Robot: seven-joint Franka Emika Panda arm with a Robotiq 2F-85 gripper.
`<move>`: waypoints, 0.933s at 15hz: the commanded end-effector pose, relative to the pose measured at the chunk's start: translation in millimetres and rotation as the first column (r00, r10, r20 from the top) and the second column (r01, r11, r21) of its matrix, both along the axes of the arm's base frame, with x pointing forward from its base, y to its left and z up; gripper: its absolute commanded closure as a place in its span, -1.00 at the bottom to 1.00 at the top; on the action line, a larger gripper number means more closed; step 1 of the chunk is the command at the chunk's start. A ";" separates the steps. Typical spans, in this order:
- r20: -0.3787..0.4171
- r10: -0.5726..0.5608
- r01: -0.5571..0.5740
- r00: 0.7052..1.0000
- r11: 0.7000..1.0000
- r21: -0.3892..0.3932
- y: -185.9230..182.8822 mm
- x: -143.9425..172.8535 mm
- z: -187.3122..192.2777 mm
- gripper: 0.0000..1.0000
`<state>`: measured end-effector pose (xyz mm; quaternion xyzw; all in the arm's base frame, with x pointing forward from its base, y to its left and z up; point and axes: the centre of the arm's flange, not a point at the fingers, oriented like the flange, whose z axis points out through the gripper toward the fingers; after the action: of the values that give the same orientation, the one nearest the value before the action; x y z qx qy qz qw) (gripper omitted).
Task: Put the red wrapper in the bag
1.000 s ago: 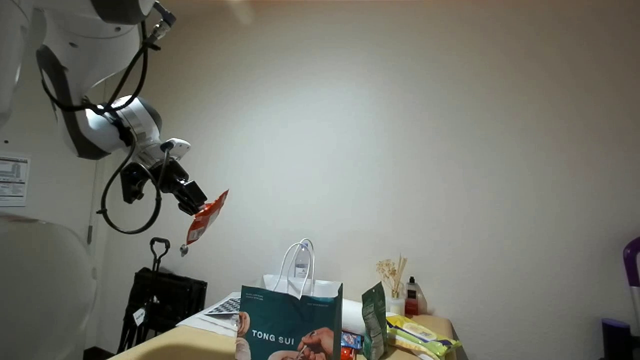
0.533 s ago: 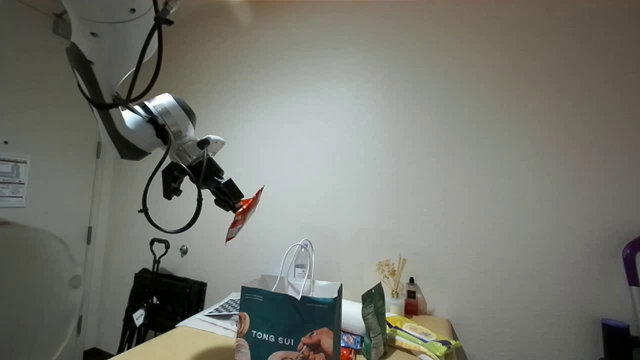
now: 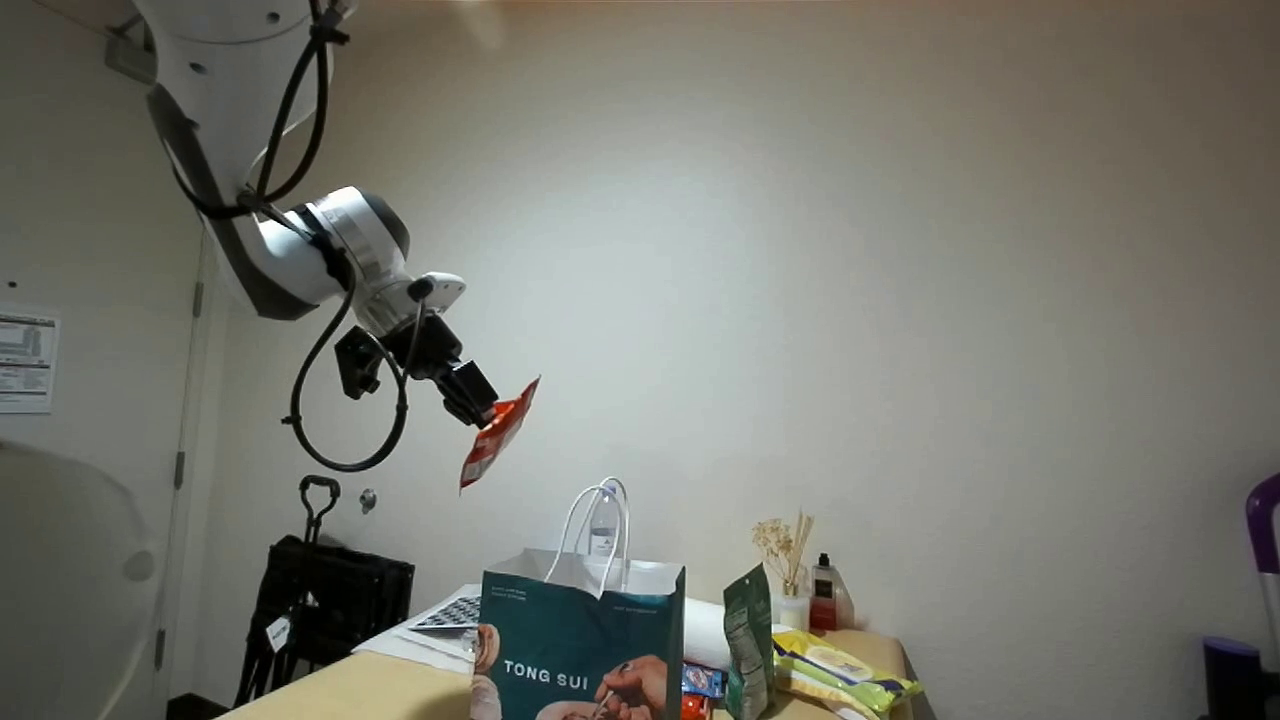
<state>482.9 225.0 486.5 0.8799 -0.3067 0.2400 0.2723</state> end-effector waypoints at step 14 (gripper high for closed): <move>-0.099 -0.132 0.150 0.986 0.969 0.196 -99.2 12.0 -78.1 0.98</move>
<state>500.4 138.4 417.0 0.8807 -0.3758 0.1697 0.2332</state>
